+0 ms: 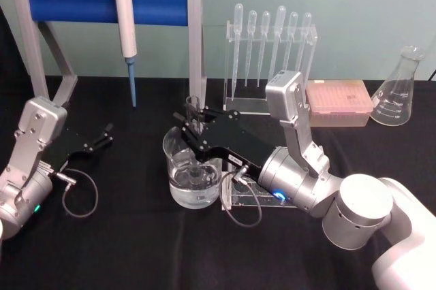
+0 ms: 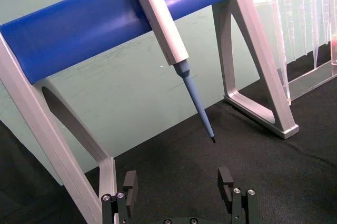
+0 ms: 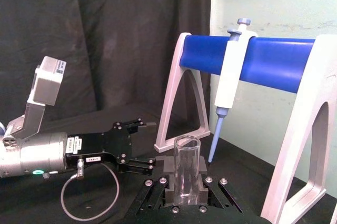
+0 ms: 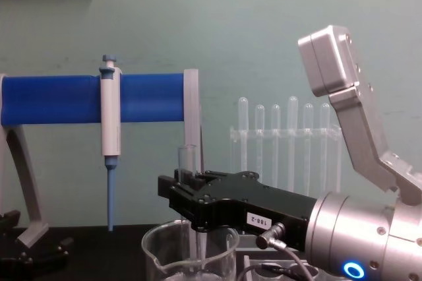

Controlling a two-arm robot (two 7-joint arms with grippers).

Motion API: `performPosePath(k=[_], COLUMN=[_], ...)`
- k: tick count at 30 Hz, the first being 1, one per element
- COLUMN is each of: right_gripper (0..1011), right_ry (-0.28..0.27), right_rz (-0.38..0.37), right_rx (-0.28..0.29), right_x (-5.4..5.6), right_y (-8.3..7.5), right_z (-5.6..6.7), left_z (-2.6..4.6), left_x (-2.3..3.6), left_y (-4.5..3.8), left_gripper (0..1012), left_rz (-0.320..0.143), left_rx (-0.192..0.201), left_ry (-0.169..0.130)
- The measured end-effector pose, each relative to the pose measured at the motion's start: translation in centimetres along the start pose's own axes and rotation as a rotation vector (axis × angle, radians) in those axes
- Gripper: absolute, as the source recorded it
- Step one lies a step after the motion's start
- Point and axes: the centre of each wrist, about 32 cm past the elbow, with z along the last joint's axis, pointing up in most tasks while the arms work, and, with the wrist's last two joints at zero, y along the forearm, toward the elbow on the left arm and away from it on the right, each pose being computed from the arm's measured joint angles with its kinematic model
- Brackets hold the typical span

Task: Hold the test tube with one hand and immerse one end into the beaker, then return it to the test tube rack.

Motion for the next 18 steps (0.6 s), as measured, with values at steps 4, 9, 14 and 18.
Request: performPosePath(k=[4, 9, 14, 18], right_gripper=[224, 224, 224, 224], right_ry=[-0.008, -0.021, -0.039, -0.049], right_rz=[0.002, 0.010, 0.019, 0.021], right_rx=[-0.001, 0.017, 0.065, 0.116], right_x=[-0.1, -0.1, 0.1, 0.4], right_y=[0.1, 0.2, 0.0, -0.3], right_z=[0.6, 2.3, 5.1, 7.6], left_z=[0.00, 0.00, 0.00, 0.00], left_x=[0.00, 0.00, 0.00, 0.00], left_y=[0.00, 0.00, 0.00, 0.00], left_gripper=[1000, 1000, 1000, 1000], left_rz=[0.000, 0.000, 0.000, 0.000], left_rx=[0.000, 0.000, 0.000, 0.000], left_ry=[0.000, 0.000, 0.000, 0.000])
